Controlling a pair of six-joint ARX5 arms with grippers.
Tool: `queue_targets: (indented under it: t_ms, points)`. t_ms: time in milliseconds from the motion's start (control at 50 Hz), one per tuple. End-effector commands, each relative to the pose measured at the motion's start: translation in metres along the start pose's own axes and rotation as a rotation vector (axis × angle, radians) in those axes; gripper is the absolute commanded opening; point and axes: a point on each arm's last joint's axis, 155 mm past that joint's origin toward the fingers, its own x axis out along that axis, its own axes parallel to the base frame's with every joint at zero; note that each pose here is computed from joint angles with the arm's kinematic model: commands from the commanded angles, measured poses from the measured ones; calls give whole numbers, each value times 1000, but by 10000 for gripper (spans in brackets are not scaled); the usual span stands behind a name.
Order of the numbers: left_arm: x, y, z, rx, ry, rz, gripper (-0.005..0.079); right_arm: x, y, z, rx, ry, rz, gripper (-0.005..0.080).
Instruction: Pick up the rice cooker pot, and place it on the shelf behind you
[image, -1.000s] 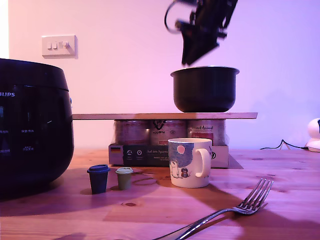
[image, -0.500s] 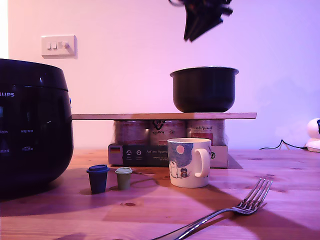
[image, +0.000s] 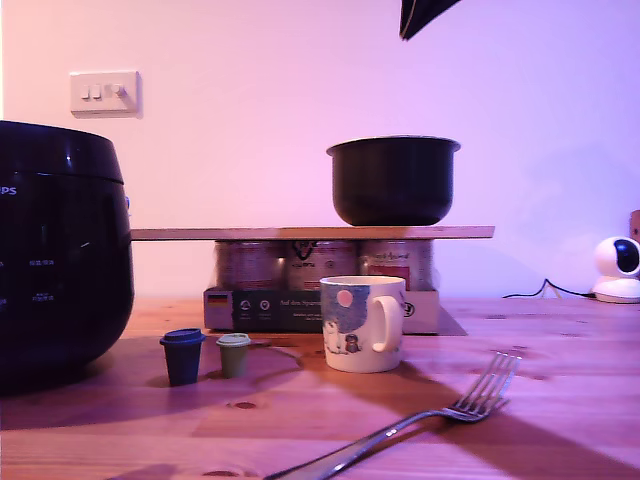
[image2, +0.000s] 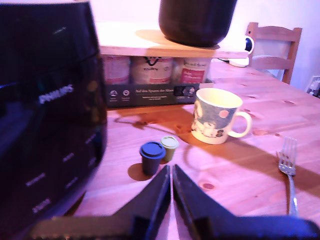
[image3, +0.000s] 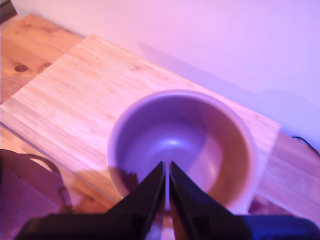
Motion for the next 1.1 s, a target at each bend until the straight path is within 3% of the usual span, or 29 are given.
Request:
queue_targets:
  t_ms: [0, 1080]
  points:
    - [2, 3, -19, -17, 47, 4, -19, -21, -1, 10, 0, -38, -11, -11]
    - [2, 3, -19, -16, 47, 4, -19, -54, -4, 70, 26, -278, -32, -11]
